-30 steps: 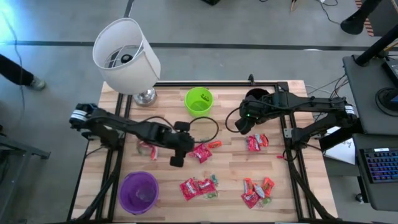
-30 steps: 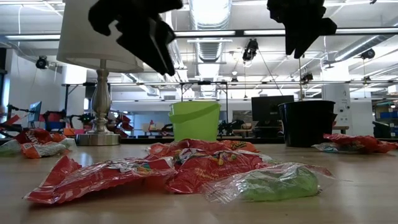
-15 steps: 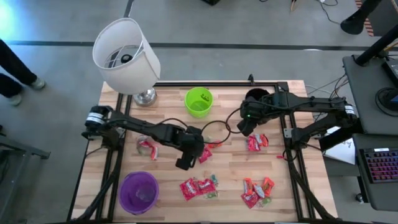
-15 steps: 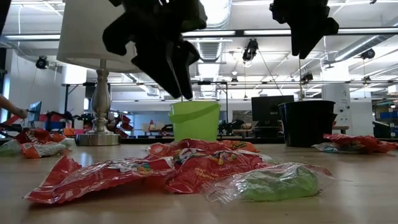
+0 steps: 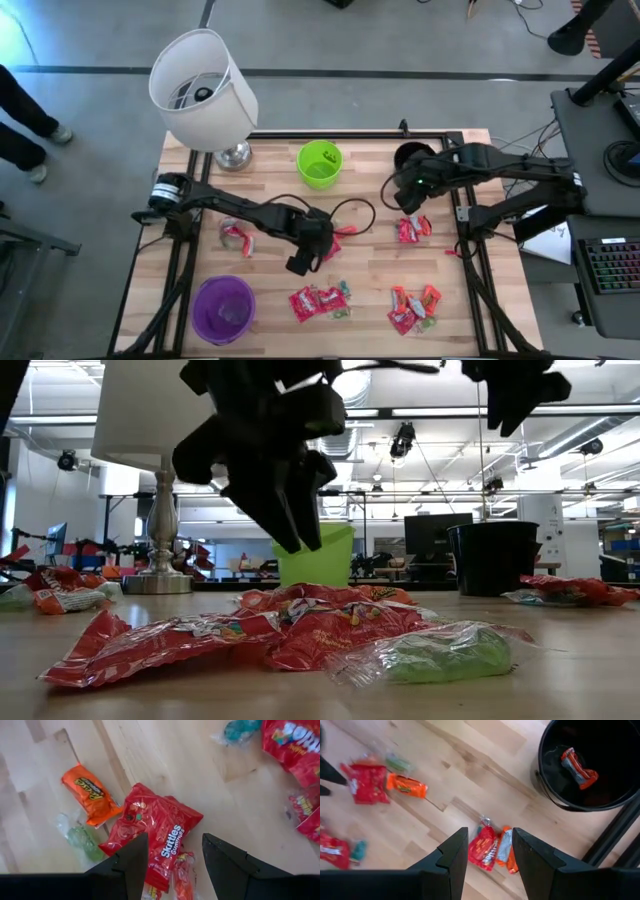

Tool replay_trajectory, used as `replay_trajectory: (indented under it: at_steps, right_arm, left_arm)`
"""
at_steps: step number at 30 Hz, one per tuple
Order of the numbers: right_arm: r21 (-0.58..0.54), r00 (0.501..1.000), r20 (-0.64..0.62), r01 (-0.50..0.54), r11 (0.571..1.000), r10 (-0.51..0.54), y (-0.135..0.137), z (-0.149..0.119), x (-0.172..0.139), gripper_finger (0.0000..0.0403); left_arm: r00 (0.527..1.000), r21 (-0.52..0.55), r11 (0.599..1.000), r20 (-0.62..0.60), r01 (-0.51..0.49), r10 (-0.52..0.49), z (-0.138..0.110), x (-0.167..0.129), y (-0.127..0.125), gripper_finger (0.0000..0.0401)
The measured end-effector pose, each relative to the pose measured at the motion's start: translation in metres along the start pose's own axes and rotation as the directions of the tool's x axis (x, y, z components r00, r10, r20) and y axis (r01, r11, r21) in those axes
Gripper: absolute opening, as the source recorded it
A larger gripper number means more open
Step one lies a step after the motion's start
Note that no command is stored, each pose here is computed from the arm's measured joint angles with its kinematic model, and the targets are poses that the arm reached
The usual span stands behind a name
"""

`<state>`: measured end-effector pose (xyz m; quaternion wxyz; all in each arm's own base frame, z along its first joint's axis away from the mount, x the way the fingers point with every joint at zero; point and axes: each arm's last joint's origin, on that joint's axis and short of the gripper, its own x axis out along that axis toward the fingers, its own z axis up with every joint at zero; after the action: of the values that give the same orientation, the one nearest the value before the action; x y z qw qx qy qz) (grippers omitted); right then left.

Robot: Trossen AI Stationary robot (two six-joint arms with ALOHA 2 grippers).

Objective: Sort candy
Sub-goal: Put the red candy into the green bucket

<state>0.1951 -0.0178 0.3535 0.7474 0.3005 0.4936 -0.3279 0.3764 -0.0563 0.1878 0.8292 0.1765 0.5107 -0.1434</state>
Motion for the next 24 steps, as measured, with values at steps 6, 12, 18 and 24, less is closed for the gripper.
replay_trajectory:
  at_steps: [6, 12, 18, 24]
  right_arm:
    - [0.044, 0.999, 0.032, -0.037, 0.998, 0.035, -0.008, -0.004, -0.011, 0.0146]
    - [0.050, 0.997, 0.048, -0.055, 0.997, 0.053, -0.010, -0.006, -0.015, 0.0146]
    - [0.051, 0.997, 0.049, -0.056, 0.997, 0.054, -0.010, -0.006, -0.015, 0.0146]
    - [0.051, 0.997, 0.049, -0.057, 0.997, 0.054, -0.010, -0.006, -0.015, 0.0146]
  left_arm:
    - [1.000, 0.028, 1.000, -0.019, 0.006, -0.005, -0.002, 0.011, 0.001, 0.0168]
    - [1.000, 0.033, 0.999, -0.001, -0.004, 0.004, -0.001, 0.023, 0.003, 0.0168]
    - [1.000, 0.020, 1.000, -0.031, -0.005, 0.006, -0.006, 0.041, 0.008, 0.0168]
    - [0.999, 0.002, 1.000, -0.054, 0.000, 0.001, -0.011, 0.052, 0.011, 0.0168]
